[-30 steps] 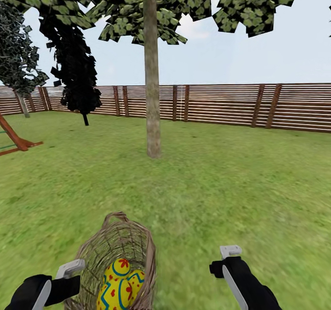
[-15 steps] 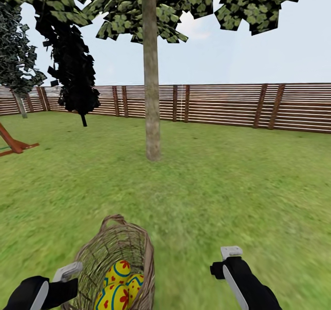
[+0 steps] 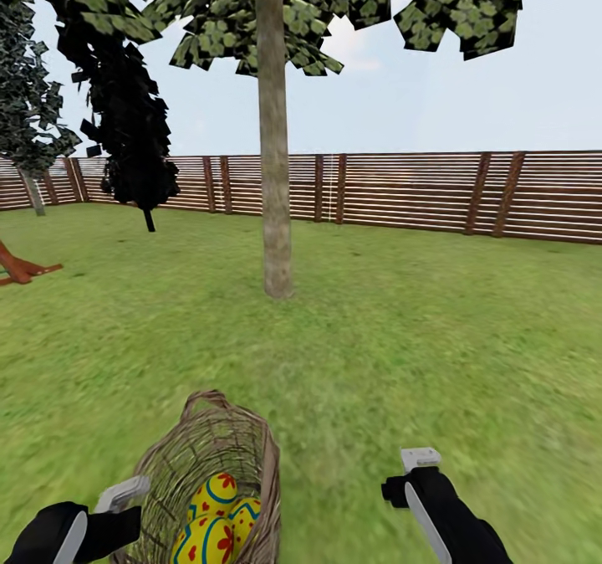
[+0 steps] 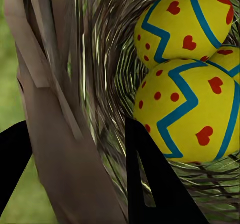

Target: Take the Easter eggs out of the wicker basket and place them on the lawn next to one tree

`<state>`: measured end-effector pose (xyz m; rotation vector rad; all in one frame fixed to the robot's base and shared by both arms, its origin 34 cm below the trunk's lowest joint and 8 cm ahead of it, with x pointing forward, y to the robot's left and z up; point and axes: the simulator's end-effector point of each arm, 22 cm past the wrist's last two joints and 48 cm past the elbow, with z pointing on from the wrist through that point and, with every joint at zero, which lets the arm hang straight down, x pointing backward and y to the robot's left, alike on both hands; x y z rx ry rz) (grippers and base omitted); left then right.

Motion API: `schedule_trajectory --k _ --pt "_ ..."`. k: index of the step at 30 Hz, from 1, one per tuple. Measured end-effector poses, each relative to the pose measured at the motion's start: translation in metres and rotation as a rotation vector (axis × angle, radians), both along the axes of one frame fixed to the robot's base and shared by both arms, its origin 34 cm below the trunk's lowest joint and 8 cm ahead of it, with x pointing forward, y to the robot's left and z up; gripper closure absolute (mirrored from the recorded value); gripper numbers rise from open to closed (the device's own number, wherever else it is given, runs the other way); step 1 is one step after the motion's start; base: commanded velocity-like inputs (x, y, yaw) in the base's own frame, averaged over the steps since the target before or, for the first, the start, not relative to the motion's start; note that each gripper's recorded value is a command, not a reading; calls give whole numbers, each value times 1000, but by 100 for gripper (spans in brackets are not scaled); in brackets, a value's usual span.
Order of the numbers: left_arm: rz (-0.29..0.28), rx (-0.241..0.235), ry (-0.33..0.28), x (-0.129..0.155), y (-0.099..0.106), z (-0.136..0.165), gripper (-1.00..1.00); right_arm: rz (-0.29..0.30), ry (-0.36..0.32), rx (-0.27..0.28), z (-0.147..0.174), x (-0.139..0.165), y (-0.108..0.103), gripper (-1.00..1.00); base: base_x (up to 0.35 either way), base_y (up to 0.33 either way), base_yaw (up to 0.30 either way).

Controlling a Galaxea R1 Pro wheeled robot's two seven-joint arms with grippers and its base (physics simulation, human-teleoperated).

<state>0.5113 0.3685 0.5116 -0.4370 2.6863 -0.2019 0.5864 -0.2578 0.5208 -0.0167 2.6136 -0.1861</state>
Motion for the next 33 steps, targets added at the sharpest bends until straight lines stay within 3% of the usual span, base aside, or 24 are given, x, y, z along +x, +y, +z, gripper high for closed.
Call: schedule_trajectory --k 33 --pt "-2 -2 3 -1 -2 -1 100 1 4 -2 -2 -1 0 -100 343 0 0"
